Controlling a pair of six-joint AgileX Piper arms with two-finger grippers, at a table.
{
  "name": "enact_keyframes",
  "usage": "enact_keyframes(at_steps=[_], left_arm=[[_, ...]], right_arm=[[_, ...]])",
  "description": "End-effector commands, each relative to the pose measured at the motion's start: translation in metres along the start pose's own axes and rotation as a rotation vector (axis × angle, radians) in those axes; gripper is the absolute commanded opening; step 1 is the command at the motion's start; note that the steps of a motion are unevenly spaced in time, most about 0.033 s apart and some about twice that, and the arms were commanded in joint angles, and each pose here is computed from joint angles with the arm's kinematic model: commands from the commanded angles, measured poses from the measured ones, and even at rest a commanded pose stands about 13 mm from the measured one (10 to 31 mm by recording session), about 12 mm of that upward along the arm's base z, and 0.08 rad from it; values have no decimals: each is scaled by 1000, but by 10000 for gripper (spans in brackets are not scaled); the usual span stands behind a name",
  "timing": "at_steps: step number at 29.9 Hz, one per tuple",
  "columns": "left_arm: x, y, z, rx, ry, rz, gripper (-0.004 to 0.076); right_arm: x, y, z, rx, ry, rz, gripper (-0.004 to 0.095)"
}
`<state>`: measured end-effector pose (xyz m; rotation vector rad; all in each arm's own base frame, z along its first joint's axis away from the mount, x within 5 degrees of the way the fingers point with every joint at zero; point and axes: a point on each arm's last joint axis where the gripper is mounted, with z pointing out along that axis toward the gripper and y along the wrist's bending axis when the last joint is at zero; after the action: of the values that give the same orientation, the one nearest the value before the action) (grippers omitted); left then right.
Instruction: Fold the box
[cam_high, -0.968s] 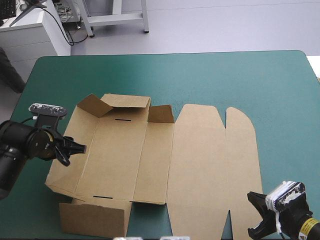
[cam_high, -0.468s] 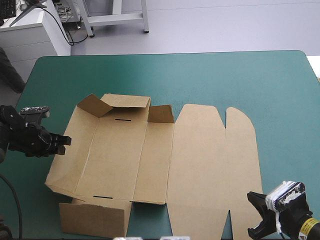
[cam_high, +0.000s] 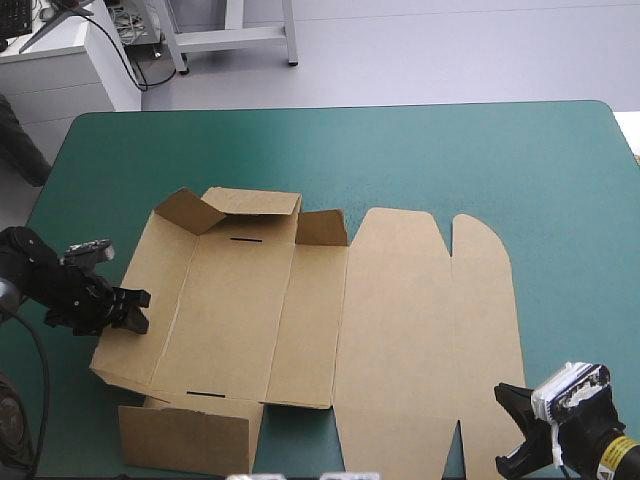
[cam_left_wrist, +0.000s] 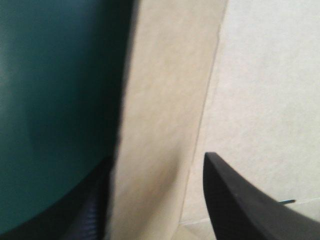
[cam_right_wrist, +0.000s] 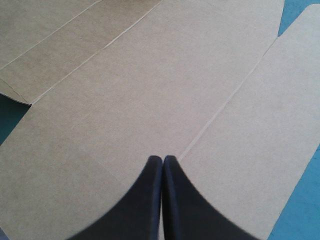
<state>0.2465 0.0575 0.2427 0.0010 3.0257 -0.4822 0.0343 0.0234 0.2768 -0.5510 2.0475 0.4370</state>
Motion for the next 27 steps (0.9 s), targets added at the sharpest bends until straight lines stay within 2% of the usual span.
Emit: enact_keyframes(at_steps=[1,5,7,9,12,17,20,27], left_arm=[[-3,-11,0,136,-30,13,365],[-6,-10,7,166,-20,1,356],[-6,-10,8,167,-18,0,307],[-6,-10,8,165,-17,3,217],[-6,-9,8,160,-16,18,5],[-7,-10,5,158,-21,56,-7],[-17,-18,-5,133,-59,153,-8],[-58,-86,-42,-42,-202,512,-8]], right_arm=[[-13,1,-4,-8,-80,-7,-17],[-13,1,-4,-8,-80,-7,-17],[-13,1,-4,-8,-80,-7,-17],[-13,1,-4,-8,-80,-7,-17],[-13,1,-4,-8,-80,-7,-17],[-13,1,-4,-8,-80,-7,-17],[-13,1,-4,-8,-80,-7,-17],[-13,1,-4,-8,-80,-4,-17]])
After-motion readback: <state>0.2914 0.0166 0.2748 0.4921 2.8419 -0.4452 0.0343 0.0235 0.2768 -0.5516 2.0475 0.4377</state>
